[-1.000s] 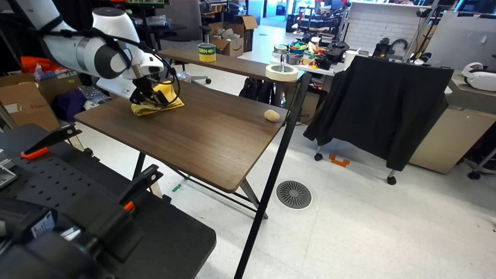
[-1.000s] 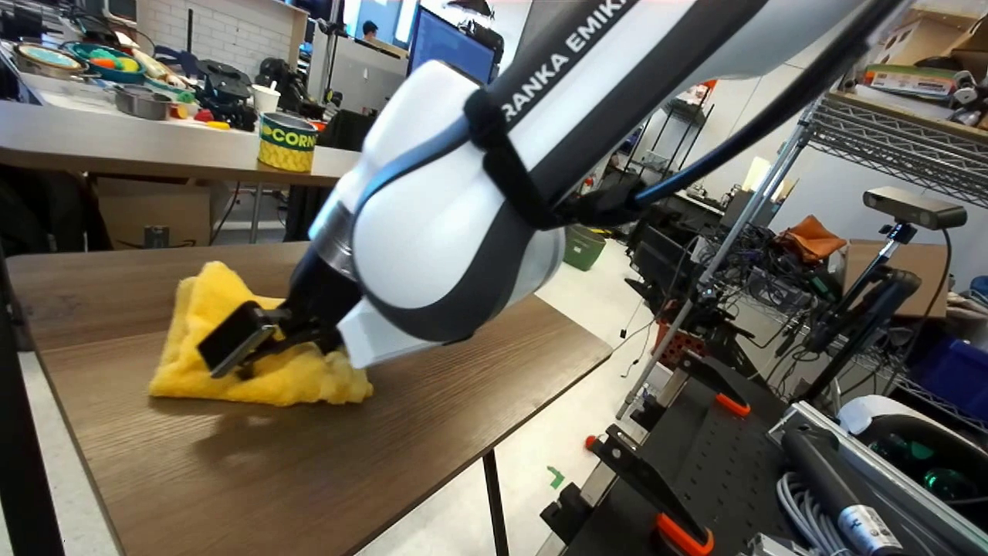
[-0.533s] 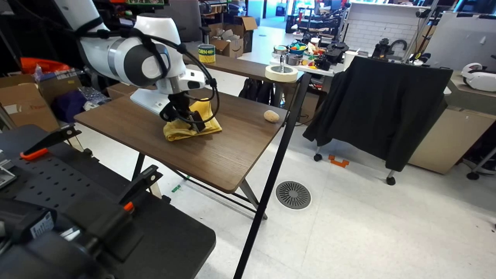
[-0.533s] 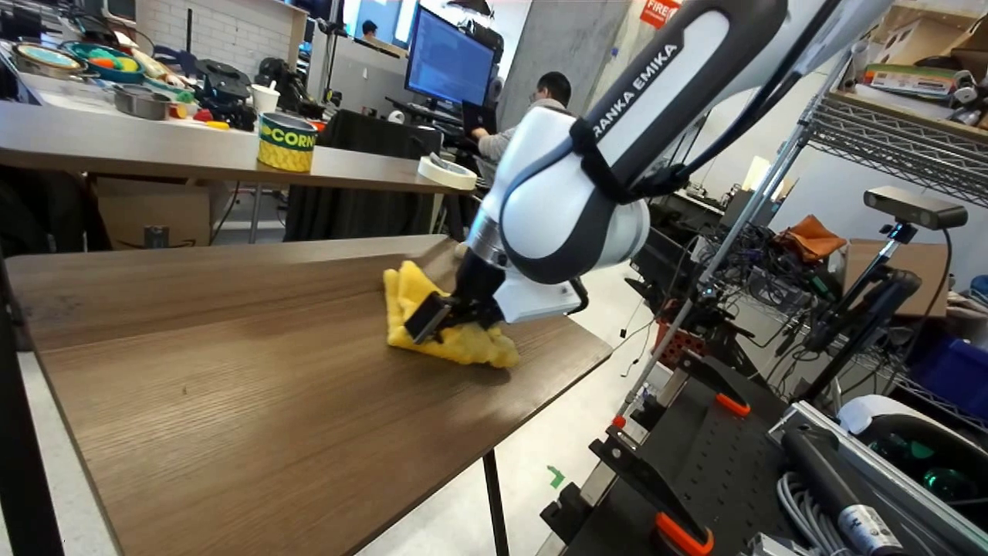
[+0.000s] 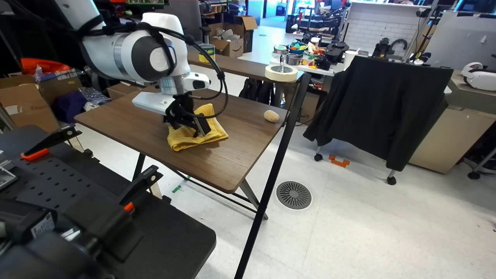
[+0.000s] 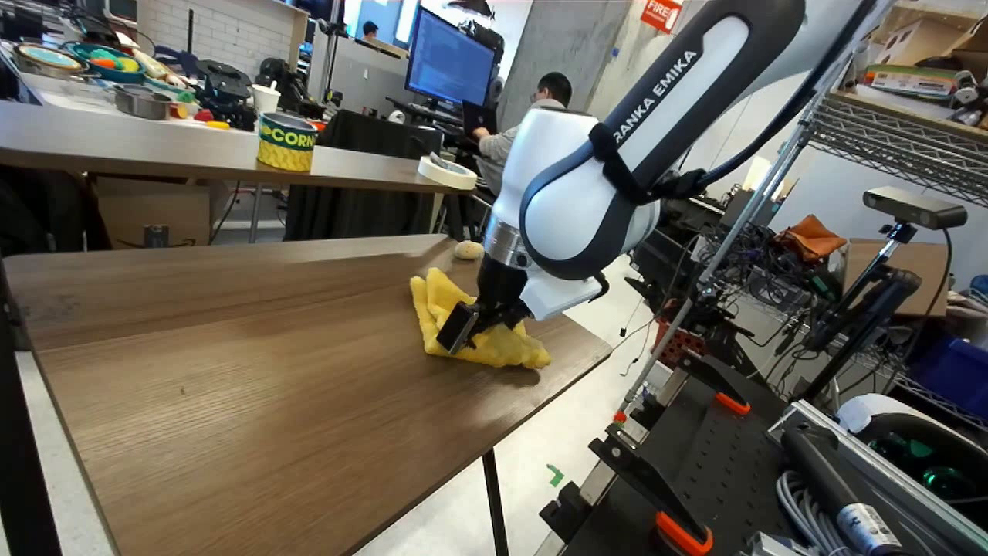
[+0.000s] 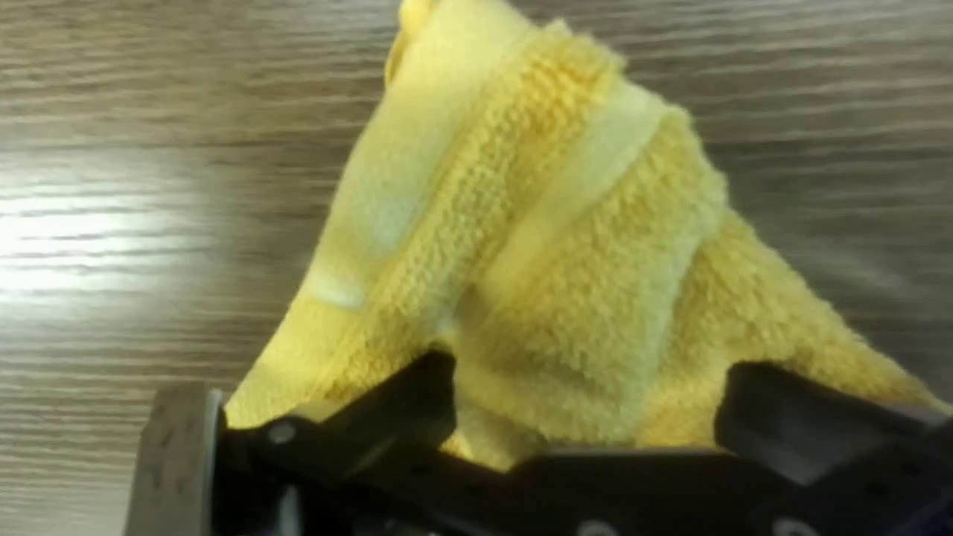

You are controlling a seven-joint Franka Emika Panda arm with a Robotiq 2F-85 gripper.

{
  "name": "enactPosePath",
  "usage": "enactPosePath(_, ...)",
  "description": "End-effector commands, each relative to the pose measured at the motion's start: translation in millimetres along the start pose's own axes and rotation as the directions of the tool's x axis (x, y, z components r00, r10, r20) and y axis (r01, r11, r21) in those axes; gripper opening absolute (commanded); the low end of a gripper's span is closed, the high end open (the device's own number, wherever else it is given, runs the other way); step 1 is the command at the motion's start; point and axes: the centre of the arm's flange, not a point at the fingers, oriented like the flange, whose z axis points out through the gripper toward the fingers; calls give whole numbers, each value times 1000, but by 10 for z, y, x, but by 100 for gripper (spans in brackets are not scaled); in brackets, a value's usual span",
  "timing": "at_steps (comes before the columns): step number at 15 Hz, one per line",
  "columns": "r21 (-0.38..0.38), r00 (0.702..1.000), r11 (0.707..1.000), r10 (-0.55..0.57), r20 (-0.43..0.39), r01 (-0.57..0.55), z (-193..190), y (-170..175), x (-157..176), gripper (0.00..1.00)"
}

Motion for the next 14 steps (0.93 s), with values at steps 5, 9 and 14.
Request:
enactPosePath(5, 8, 920, 920, -393, 3, 393, 20, -1660, -386, 100)
enactPosePath(9, 73, 824, 821, -565, -35, 566, -122, -2338, -673, 100)
enactPosePath(14, 108, 769, 764, -640, -3, 636, -153, -2334, -631, 100)
